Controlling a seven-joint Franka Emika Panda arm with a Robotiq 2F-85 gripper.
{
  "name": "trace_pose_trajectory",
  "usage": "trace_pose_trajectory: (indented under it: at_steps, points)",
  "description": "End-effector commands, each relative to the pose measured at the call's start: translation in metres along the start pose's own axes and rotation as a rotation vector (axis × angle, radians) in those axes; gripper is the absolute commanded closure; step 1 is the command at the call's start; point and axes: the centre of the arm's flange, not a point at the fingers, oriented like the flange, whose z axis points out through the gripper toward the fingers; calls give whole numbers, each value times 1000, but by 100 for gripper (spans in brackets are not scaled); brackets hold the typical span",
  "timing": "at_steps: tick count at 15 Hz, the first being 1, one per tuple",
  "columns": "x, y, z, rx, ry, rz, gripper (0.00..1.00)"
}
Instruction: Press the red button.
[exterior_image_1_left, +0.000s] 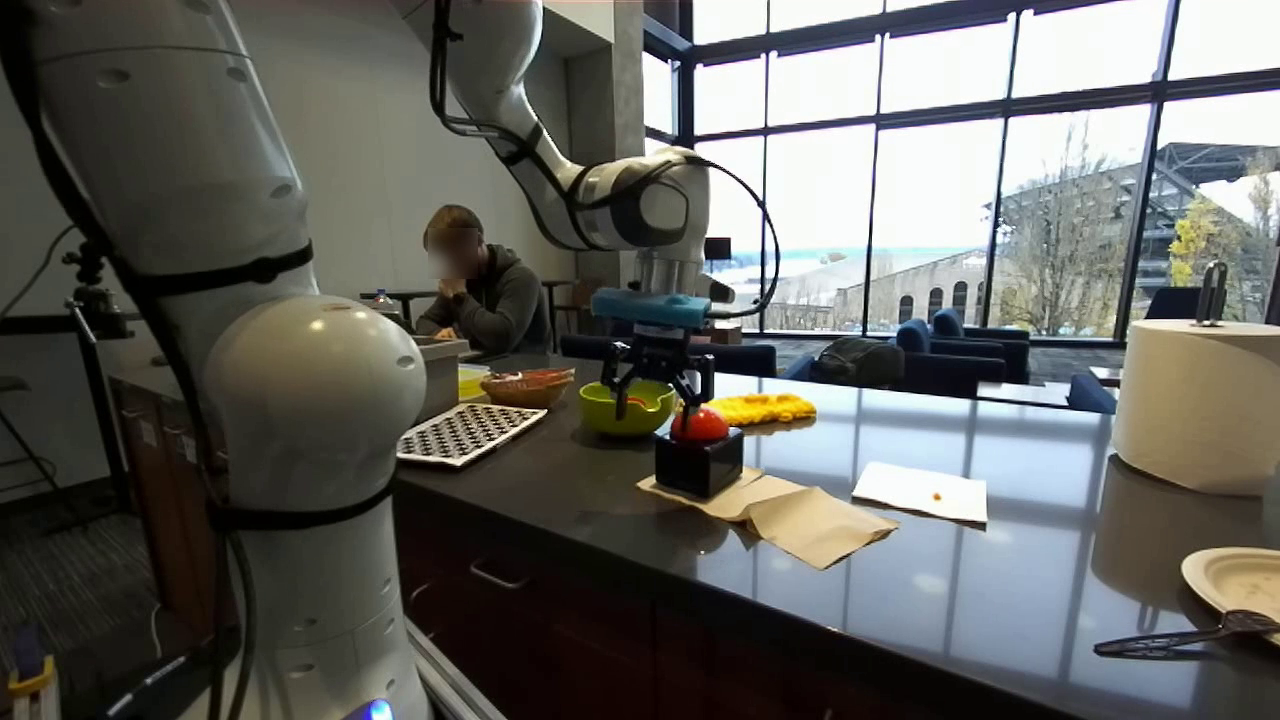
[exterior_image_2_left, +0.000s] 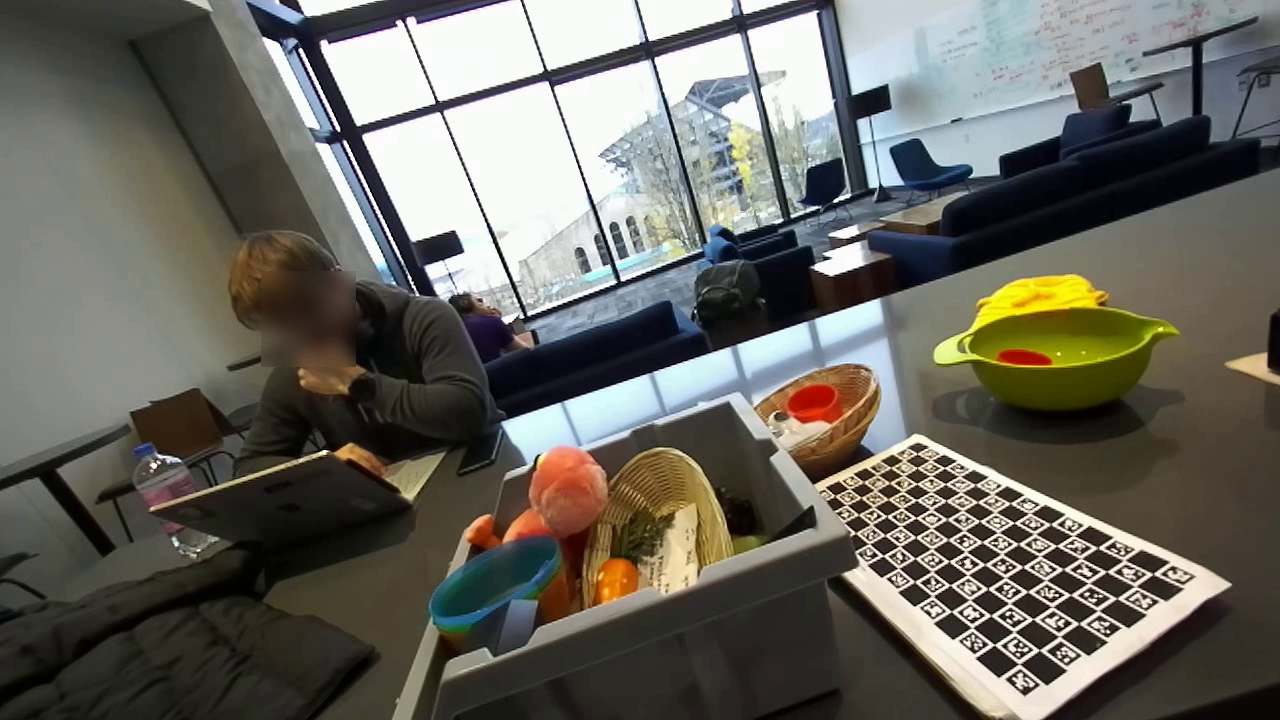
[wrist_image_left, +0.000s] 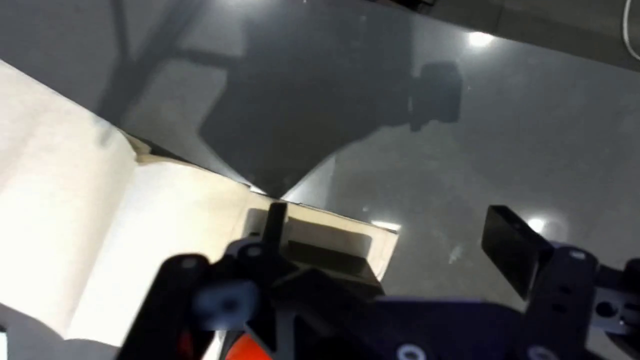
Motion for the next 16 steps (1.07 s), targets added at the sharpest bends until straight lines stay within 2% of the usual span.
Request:
trace_pose_trajectory:
  at_steps: [1, 5, 8, 12, 16]
  points:
    - [-36, 10, 6, -57, 171, 47, 0]
    - [-43, 18, 15, -65, 343, 123, 0]
    - [-43, 21, 18, -67, 404, 161, 0]
    - [-29, 18, 7, -51, 441, 169, 0]
    - [-21, 8, -11, -31, 357, 140, 0]
